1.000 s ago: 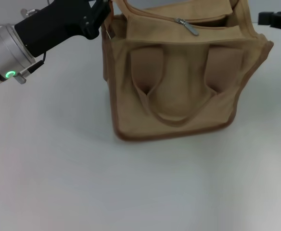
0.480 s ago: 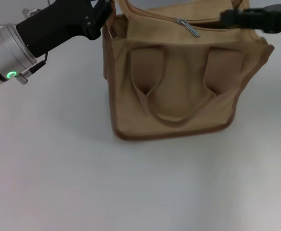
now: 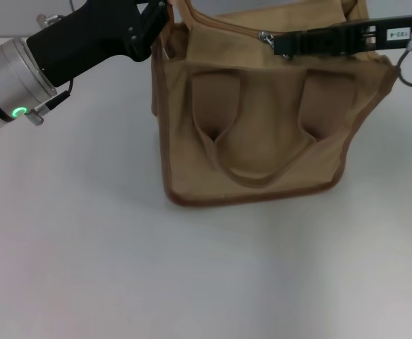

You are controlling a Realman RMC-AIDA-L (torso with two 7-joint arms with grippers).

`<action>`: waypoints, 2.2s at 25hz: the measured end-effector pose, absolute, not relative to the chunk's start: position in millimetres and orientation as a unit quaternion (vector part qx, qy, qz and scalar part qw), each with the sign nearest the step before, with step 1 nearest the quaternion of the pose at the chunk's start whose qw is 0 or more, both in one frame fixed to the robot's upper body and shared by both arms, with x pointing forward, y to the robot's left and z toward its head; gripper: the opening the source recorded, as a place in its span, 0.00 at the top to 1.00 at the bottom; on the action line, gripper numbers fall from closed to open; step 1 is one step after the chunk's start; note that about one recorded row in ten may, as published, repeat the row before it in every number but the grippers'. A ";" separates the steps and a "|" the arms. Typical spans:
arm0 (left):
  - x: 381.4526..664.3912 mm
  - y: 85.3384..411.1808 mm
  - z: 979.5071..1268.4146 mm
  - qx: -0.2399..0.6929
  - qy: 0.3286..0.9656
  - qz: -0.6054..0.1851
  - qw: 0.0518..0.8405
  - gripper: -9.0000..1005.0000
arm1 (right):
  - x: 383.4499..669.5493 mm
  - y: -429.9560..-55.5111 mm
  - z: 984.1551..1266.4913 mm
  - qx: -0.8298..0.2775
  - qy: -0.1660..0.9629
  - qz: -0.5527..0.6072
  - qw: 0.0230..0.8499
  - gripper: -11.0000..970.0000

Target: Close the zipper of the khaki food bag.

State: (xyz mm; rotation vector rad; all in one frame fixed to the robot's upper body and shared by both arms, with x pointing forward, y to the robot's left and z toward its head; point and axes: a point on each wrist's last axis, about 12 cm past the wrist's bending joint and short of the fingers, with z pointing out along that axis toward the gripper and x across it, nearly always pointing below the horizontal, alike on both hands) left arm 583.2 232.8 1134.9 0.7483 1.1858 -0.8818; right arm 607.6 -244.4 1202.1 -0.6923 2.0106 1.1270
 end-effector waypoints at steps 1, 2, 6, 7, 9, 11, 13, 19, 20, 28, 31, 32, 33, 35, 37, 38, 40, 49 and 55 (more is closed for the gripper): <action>583.1 232.7 1134.9 0.333 0.527 -0.392 0.676 0.95 | 608.2 -240.4 1201.1 -0.272 0.780 0.438 0.354 0.66; 583.1 232.7 1135.0 0.333 0.527 -0.393 0.676 0.95 | 608.5 -236.9 1200.2 -0.276 0.781 0.440 0.348 0.66; 582.7 232.2 1135.5 0.335 0.525 -0.395 0.676 0.95 | 610.8 -226.8 1198.6 -0.274 0.789 0.440 0.329 0.66; 582.5 231.9 1135.6 0.336 0.524 -0.395 0.676 0.95 | 611.1 -225.6 1198.2 -0.272 0.791 0.439 0.327 0.66; 582.3 231.4 1135.8 0.336 0.523 -0.397 0.676 0.95 | 611.9 -224.2 1197.3 -0.265 0.799 0.436 0.318 0.66; 581.8 231.0 1135.8 0.337 0.521 -0.399 0.675 0.95 | 612.8 -223.5 1195.6 -0.258 0.809 0.429 0.309 0.67; 581.2 230.7 1135.7 0.337 0.520 -0.401 0.675 0.95 | 614.0 -223.8 1193.3 -0.249 0.820 0.419 0.300 0.68; 580.3 229.9 1135.1 0.336 0.519 -0.404 0.674 0.95 | 615.0 -224.0 1196.2 -0.249 0.824 0.408 0.305 0.75; 580.1 229.8 1135.0 0.336 0.519 -0.405 0.674 0.95 | 615.1 -223.7 1196.8 -0.250 0.823 0.407 0.306 0.76; 578.1 228.9 1136.1 0.339 0.512 -0.412 0.673 0.95 | 614.5 -198.7 1191.5 -0.288 0.825 0.390 0.289 0.80; 577.8 228.9 1136.2 0.339 0.511 -0.413 0.673 0.95 | 613.5 -198.1 1191.3 -0.292 0.825 0.388 0.289 0.81; 577.6 229.1 1136.1 0.339 0.511 -0.413 0.673 0.95 | 612.9 -198.7 1191.7 -0.293 0.825 0.387 0.291 0.82; 577.3 229.4 1135.8 0.338 0.511 -0.413 0.674 0.95 | 610.3 -201.3 1194.0 -0.295 0.823 0.383 0.299 0.84; 577.2 229.6 1135.7 0.338 0.511 -0.413 0.674 0.95 | 608.8 -203.3 1195.7 -0.295 0.822 0.380 0.305 0.87; 577.1 229.6 1135.7 0.338 0.511 -0.413 0.674 0.95 | 604.9 -207.9 1199.6 -0.297 0.819 0.373 0.318 0.90; 577.0 229.7 1135.6 0.338 0.511 -0.413 0.674 0.95 | 602.1 -211.7 1202.2 -0.298 0.818 0.367 0.327 0.91; 576.9 229.9 1135.5 0.338 0.511 -0.413 0.674 0.95 | 600.9 -213.0 1202.7 -0.298 0.818 0.366 0.329 0.94; 576.6 230.3 1135.1 0.337 0.512 -0.413 0.674 0.95 | 595.3 -215.7 1203.8 -0.302 0.814 0.378 0.321 0.95; 576.0 230.9 1133.8 0.332 0.514 -0.415 0.674 0.95 | 584.3 -231.6 1206.6 -0.297 0.796 0.414 0.327 0.90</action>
